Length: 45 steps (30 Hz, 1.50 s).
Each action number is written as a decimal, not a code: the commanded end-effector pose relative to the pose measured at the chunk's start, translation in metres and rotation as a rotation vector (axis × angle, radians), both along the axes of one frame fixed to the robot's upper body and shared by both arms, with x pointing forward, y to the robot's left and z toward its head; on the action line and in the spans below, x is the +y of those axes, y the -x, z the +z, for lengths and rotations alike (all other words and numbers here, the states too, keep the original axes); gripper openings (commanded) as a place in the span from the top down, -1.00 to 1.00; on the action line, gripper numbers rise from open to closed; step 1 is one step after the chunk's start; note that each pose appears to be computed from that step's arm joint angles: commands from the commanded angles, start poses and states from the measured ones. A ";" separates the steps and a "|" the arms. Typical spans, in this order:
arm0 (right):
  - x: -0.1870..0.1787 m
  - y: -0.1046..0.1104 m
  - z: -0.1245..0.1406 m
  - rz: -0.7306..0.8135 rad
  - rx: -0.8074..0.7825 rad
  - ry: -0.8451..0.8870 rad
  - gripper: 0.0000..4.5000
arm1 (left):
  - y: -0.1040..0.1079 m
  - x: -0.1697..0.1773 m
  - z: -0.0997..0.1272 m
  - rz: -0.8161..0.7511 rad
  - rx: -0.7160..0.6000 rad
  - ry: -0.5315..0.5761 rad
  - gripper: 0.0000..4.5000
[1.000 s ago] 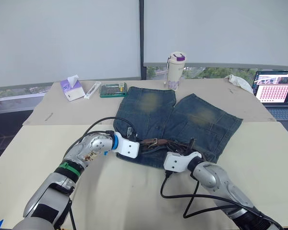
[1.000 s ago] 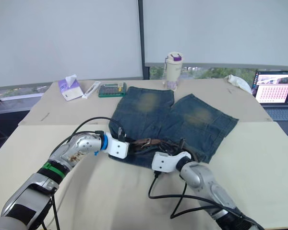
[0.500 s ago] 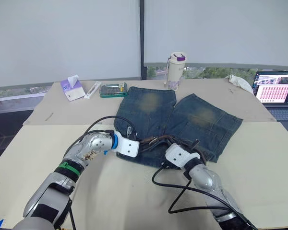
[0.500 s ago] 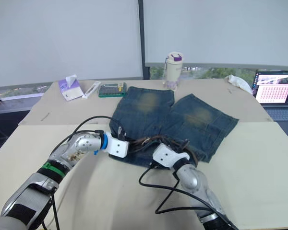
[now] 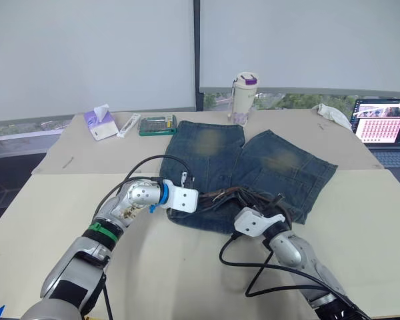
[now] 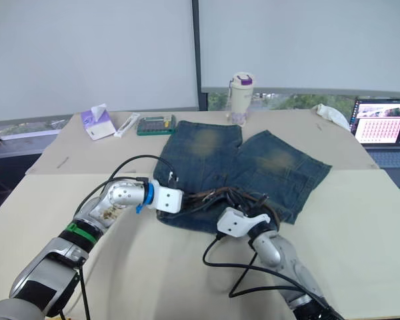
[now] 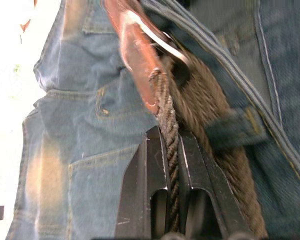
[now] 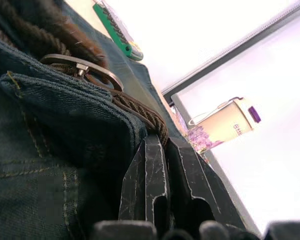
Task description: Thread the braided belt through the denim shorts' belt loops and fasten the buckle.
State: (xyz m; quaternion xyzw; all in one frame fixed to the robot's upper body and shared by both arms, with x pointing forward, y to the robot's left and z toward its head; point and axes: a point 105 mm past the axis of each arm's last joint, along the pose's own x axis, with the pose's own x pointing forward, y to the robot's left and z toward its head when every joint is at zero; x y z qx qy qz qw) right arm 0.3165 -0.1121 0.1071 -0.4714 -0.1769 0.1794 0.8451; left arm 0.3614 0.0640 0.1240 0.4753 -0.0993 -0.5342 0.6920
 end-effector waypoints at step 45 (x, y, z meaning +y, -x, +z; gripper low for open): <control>0.028 0.004 -0.005 0.056 0.657 -0.316 -0.40 | -0.029 0.022 0.007 0.222 0.163 0.341 1.00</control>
